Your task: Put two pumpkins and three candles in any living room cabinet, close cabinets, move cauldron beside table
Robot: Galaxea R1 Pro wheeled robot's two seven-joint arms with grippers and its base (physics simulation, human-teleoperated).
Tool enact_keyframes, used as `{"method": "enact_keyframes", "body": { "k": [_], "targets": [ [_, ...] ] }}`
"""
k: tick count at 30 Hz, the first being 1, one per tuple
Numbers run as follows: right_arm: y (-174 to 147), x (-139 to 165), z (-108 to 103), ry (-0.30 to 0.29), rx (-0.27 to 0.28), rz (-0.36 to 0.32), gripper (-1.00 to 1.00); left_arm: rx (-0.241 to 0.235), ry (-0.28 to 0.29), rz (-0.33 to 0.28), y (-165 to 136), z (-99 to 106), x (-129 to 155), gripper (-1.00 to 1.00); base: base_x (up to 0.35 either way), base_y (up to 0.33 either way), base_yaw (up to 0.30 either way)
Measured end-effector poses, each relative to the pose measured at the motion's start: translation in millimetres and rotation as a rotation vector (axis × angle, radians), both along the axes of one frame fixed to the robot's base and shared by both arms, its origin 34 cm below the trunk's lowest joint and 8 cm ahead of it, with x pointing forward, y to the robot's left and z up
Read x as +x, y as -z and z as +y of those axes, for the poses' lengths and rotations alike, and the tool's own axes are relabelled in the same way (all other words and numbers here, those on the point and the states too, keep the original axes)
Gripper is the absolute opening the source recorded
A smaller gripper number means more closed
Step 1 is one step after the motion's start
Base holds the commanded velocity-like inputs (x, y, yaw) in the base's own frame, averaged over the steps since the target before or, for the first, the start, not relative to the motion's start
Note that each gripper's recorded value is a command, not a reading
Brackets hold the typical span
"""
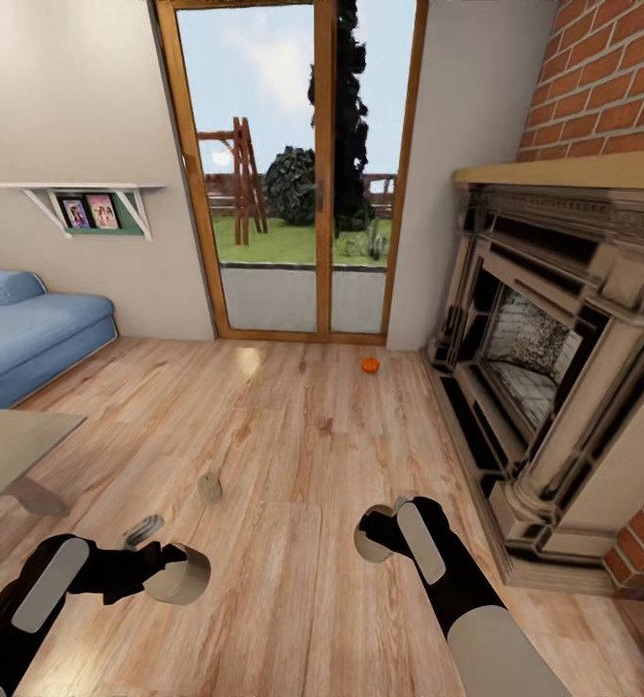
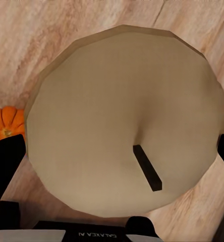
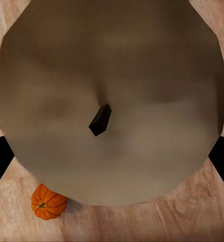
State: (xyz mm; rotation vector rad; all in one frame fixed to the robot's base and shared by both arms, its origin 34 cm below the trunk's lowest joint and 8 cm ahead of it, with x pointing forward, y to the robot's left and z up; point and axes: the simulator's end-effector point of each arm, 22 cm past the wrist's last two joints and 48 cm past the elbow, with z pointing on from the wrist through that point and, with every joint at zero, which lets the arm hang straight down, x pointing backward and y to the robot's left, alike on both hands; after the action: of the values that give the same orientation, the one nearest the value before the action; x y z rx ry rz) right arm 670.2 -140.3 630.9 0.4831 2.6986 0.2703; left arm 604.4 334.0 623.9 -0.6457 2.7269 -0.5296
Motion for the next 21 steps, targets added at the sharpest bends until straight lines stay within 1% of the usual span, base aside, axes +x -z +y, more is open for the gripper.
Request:
{"method": "enact_keyframes", "body": {
  "k": [3, 6, 13, 21],
  "targets": [
    [-5.7, 0.6, 0.1, 0.0, 0.0, -0.001, -1.0, 0.001, 0.0, -0.004, -6.8, 0.3, 1.5, -1.0, -0.135, 0.0, -0.008],
    [-7.6, 0.8, 0.4, -0.001, 0.0, 0.0, -1.0, 0.002, 0.001, -0.004, -8.8, 0.4, 1.8, -1.0, -0.133, 0.0, -0.142],
    [-7.1, 0.8, -2.1, 0.001, -0.003, 0.0, -1.0, 0.001, -0.007, -0.012, -11.3, 3.8, 3.7, -1.0, -0.043, 0.006, -0.252],
    [-7.0, 1.0, -3.1, 0.001, -0.003, 0.0, -1.0, 0.001, -0.007, -0.013, -11.9, 4.3, 4.1, -1.0, -0.216, 0.122, -0.271]
  ]
}}
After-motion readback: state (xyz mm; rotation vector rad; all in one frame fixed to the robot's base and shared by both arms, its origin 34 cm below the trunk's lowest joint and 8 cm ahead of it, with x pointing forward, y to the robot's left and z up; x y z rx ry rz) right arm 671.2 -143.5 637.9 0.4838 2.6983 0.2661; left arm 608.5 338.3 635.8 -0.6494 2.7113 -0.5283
